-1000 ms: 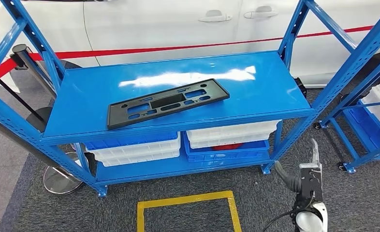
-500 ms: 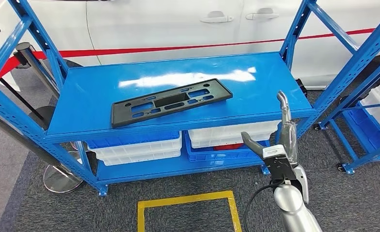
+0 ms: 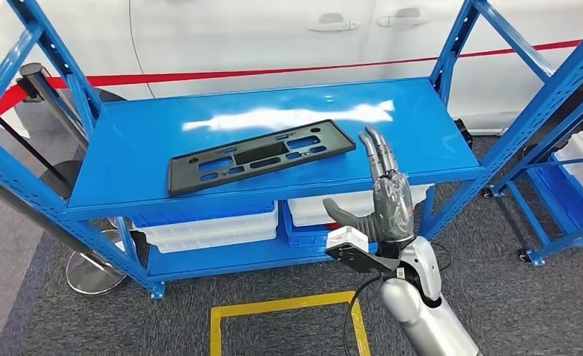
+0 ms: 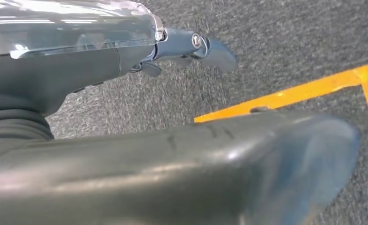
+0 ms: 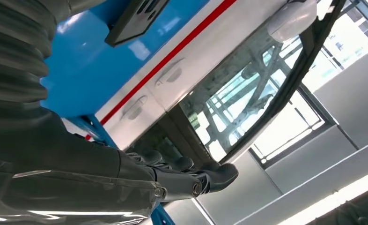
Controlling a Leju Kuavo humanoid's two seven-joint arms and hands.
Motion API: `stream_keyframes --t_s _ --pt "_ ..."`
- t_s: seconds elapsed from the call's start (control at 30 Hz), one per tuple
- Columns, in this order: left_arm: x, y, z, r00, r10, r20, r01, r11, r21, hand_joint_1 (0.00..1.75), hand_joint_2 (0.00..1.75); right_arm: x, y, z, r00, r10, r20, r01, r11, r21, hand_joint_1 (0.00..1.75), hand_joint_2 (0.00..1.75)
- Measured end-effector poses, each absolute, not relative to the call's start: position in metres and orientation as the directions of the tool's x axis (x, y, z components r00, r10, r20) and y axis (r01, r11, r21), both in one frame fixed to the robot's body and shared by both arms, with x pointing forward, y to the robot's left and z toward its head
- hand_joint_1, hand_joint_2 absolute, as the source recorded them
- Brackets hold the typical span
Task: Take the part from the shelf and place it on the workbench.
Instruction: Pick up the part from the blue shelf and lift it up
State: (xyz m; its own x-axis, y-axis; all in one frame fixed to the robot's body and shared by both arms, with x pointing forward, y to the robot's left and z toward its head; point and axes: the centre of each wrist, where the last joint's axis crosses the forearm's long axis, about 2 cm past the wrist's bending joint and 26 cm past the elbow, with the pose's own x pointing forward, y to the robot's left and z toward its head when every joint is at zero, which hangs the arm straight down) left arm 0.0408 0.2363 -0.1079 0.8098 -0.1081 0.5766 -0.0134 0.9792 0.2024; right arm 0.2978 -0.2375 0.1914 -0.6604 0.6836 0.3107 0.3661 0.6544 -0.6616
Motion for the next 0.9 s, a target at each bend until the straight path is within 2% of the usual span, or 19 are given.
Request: stream_keyframes --t_s 0.53,0.9 --pt "0.042 0.234 -0.108 0.810 -0.076 0.582 -0.007 0.990 0.139 0.00 0.00 0.314 -0.155 0.175 -0.658 0.753 0.022 0.451 0.417 -0.789 0.00 1.75" --pt "0.040 0.227 -0.107 0.814 -0.025 0.581 -0.026 0.997 0.079 0.00 0.00 0.324 -0.106 0.153 -0.711 0.686 -0.153 0.465 0.295 -0.835 0.00 1.75"
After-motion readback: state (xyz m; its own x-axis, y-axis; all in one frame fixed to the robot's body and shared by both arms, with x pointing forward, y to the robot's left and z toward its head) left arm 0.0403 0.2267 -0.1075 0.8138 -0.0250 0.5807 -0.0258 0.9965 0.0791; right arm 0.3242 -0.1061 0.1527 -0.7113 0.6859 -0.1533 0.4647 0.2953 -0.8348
